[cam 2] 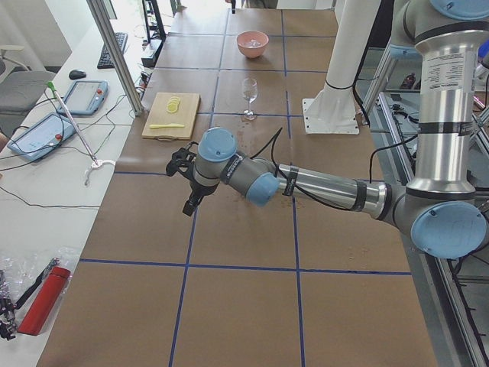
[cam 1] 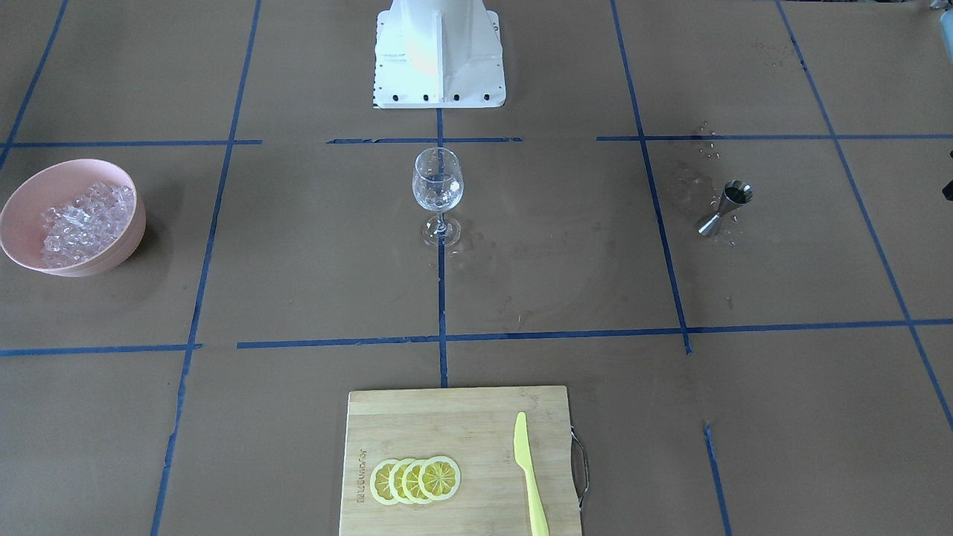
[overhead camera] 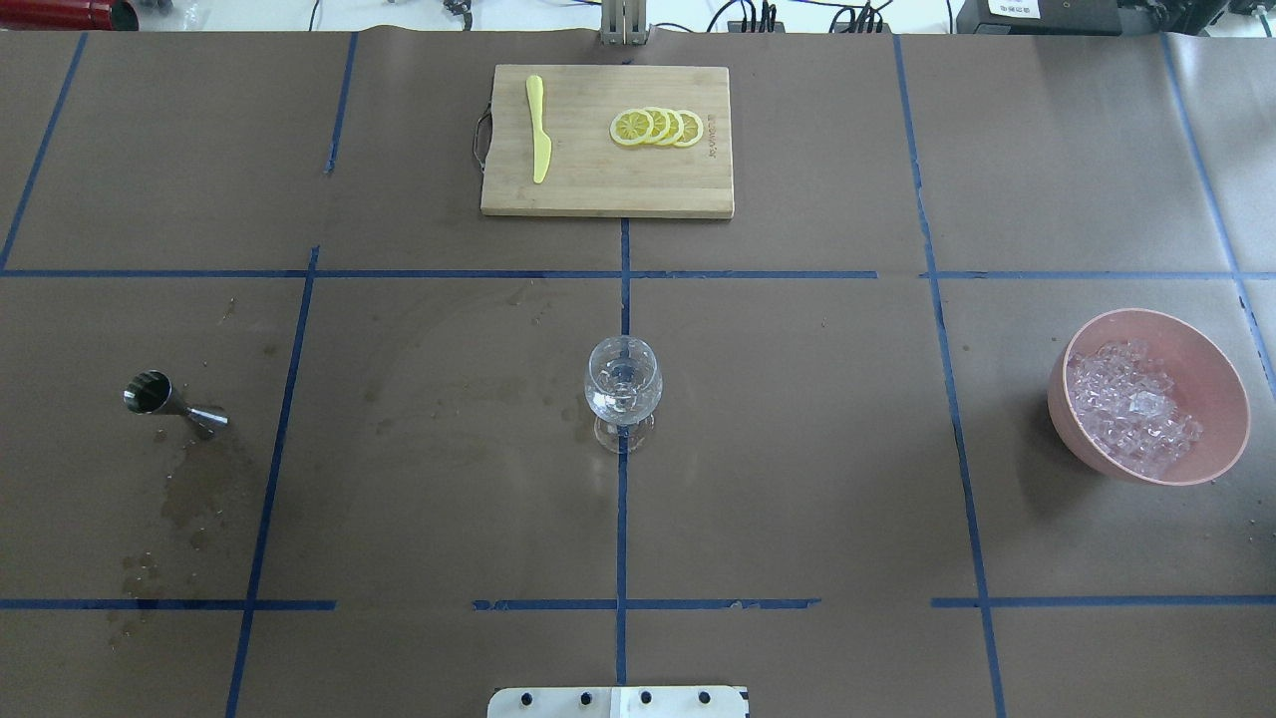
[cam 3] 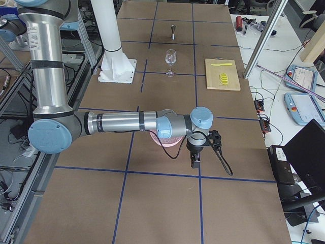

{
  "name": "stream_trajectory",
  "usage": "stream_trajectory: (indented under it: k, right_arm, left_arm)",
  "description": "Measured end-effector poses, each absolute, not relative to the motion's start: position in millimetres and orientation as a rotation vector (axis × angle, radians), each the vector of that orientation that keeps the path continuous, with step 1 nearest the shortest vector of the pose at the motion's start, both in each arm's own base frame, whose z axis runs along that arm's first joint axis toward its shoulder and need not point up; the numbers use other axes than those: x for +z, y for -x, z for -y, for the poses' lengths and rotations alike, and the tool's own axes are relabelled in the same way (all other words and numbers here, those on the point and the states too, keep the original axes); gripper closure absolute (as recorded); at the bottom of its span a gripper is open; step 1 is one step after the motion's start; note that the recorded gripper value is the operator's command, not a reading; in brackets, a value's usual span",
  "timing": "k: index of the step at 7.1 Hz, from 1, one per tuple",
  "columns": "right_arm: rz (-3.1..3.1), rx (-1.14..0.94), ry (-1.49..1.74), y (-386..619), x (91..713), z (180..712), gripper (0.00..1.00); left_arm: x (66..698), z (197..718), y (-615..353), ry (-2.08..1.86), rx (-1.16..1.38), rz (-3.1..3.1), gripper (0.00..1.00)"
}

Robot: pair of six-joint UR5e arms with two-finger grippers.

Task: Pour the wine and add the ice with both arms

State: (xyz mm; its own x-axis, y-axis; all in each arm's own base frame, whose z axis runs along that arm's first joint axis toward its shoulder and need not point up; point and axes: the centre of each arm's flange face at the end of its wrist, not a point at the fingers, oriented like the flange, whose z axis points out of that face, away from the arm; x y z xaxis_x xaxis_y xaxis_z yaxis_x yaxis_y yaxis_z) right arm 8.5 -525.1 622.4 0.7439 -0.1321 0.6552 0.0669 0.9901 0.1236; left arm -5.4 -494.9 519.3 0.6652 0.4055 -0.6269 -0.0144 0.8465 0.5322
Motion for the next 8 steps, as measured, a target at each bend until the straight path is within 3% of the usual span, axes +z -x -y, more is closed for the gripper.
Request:
stream_trajectory:
  k: [3,8]
  right_arm:
    - [0.778,-0.126,-0.121,-5.3,625.4,518.4,0.0]
    - [0.805,-0.131,-0.123,-3.5,622.3,517.6,0.0]
  left_arm:
    - [547.7,470.0,-61.9,-0.655,0.33,-0.746,0.0]
    - [593.8,358.7,-157.2,-0.811,0.233,-0.764,0.0]
